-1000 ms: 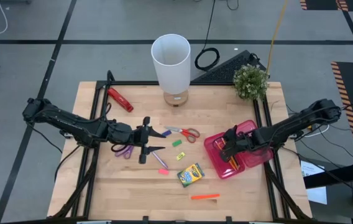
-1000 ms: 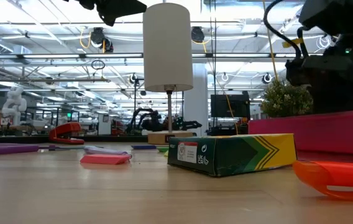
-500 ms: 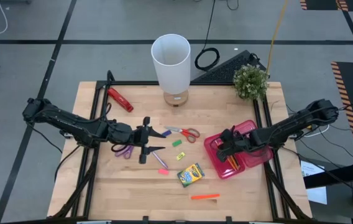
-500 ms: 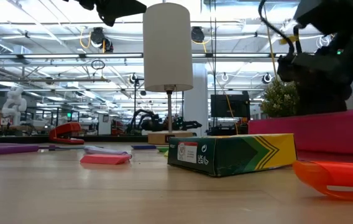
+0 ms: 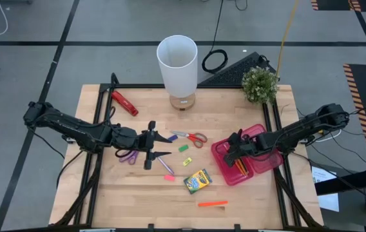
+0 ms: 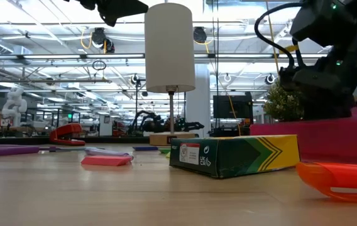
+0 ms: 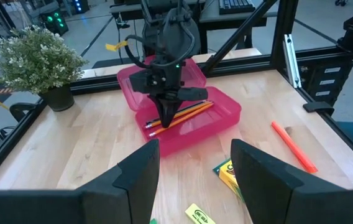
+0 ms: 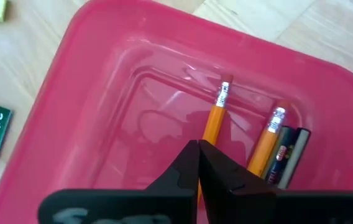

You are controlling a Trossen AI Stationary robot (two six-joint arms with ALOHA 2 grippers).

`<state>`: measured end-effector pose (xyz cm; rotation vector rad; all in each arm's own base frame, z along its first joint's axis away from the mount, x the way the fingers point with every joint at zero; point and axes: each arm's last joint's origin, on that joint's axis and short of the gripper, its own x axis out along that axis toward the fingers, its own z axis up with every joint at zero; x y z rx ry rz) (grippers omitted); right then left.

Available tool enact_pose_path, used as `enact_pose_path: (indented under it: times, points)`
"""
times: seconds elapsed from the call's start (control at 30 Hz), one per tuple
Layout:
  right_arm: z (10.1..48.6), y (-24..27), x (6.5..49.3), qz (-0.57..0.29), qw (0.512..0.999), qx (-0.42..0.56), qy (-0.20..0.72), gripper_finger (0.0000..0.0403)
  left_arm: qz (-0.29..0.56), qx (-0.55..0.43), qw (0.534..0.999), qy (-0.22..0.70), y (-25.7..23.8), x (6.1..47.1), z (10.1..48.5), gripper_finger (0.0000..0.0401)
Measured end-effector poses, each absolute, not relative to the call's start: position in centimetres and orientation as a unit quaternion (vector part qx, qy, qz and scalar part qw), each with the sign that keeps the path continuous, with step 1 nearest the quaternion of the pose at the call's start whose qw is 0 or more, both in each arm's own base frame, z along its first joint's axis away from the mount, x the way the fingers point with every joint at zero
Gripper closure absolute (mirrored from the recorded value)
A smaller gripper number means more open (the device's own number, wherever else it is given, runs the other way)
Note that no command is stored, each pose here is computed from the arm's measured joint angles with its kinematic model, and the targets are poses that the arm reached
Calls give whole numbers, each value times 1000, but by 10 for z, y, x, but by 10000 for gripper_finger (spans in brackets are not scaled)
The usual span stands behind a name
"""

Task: Pack school essentials
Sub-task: Put the yellow pencil into the pink supply box

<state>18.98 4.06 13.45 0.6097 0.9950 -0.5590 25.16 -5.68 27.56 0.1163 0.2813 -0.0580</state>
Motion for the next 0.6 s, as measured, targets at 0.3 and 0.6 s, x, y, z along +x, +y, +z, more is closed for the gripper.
enact_pose_path:
  times: [0.3, 0.6]
  points:
    - [136, 39, 185, -272, 788, 285, 473, 403, -29, 58, 988, 140, -57, 252, 276, 199]
    - [155, 46, 190, -269, 785, 271, 487, 403, -29, 59, 988, 141, -57, 252, 275, 199]
